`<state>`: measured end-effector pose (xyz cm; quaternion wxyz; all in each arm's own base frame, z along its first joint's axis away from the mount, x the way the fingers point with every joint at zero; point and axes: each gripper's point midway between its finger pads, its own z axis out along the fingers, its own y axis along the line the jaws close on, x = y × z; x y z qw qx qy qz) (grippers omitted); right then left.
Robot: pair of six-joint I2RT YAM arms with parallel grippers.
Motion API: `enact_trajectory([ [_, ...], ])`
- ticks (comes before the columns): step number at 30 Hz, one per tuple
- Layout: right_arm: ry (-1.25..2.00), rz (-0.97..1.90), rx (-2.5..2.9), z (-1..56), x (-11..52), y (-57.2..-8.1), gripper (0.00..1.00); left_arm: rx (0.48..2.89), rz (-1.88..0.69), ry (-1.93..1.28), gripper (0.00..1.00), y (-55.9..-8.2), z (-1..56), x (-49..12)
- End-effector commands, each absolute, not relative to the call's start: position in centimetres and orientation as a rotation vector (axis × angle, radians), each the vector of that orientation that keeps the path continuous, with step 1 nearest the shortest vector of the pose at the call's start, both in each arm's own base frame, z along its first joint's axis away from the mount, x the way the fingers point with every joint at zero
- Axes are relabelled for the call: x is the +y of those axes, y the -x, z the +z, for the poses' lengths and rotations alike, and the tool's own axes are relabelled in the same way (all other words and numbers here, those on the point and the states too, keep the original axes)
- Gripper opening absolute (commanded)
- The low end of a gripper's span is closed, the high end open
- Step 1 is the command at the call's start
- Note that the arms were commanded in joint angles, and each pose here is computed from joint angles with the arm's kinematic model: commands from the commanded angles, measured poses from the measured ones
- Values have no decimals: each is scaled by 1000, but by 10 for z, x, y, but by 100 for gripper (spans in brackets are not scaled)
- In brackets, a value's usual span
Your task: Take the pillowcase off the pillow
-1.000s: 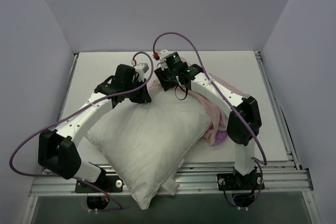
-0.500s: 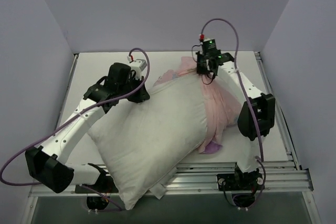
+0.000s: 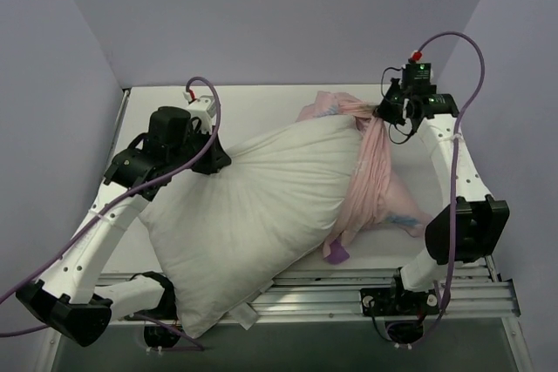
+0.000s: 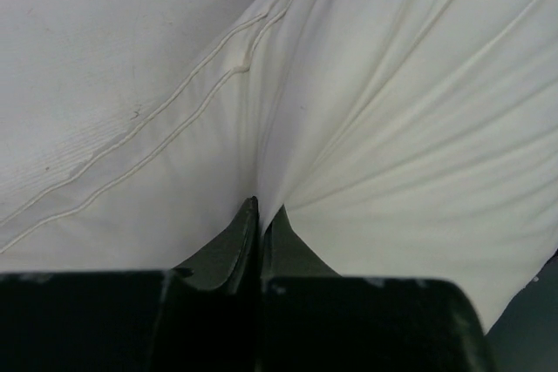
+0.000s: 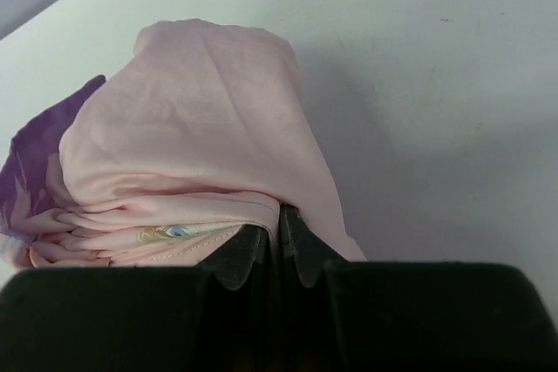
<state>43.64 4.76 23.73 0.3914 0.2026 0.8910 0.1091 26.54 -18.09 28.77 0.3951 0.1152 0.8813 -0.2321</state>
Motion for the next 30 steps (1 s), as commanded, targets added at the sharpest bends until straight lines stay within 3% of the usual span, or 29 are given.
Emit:
enact_trajectory([
  [1,-981,-321,1781,296,-163,-428,0,2306,-55,-44,2,-239,292,-59],
  [8,-1011,-293,1753,307,-184,-415,0,2288,-11,21,2,-240,286,-41],
  [12,-847,-31,1849,293,-124,-447,0,2266,-103,9,2,-258,279,-57],
  [15,-754,-16,1929,279,-81,-456,0,2236,-158,35,2,-280,279,-69],
  [19,-758,28,1912,277,-73,-450,0,2155,-150,105,2,-316,300,-71],
  [22,-713,49,1881,303,-69,-448,0,2126,-142,147,2,-348,302,-70],
  [30,-529,54,1602,447,-69,-445,0,1977,-141,360,5,-421,338,-21],
])
